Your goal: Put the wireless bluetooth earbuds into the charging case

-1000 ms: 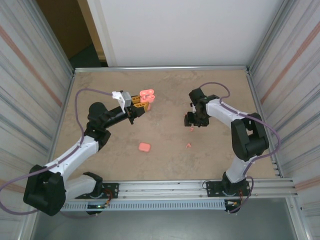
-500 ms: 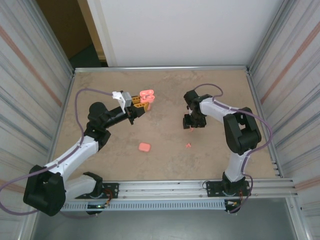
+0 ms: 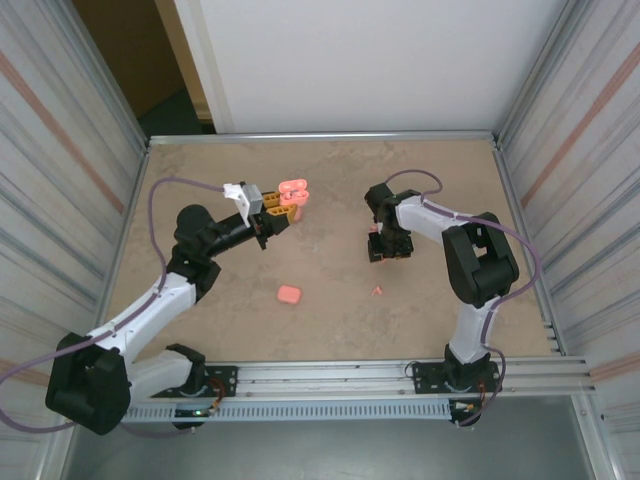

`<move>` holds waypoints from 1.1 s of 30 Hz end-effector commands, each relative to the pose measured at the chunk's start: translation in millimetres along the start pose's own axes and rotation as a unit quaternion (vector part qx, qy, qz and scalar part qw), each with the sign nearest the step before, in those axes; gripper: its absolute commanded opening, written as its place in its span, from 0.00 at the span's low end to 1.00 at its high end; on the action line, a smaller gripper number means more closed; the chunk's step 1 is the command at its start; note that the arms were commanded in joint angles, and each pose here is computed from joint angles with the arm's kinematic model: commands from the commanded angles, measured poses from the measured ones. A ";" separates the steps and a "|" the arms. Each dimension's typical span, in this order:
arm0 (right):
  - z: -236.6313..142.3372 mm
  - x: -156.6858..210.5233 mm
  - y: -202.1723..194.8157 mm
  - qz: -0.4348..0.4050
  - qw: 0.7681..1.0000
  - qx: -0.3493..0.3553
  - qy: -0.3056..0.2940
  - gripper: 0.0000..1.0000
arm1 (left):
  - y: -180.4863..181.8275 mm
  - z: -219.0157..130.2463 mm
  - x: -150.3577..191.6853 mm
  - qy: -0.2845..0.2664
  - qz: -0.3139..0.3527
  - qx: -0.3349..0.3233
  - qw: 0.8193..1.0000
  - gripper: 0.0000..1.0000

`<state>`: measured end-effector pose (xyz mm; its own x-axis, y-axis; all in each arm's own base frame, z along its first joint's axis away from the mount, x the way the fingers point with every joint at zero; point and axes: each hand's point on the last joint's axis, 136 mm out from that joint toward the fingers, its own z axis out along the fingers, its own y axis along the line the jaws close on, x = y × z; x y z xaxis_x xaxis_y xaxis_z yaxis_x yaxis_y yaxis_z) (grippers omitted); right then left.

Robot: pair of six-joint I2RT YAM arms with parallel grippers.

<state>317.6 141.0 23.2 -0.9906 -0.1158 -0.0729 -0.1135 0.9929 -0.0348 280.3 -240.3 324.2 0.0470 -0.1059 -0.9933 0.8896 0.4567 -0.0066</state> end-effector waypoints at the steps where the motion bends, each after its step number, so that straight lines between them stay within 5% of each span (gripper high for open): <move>1: 0.3 0.0 -1.7 -0.011 1.000 0.015 0.008 0.54 | -2.4 -1.9 -15.3 -0.016 0.021 -0.004 1.000 0.00; 33: -15.1 8.9 -14.6 0.000 1.000 0.013 0.003 0.46 | 1.0 2.5 -14.6 -0.014 0.019 -0.003 1.000 0.00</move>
<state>311.9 131.6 24.6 -0.9929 -0.1077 -0.0515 -0.1046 0.9927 -0.0595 280.4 -240.4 323.9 0.0463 -0.1056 -0.9933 0.8896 0.4567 -0.0071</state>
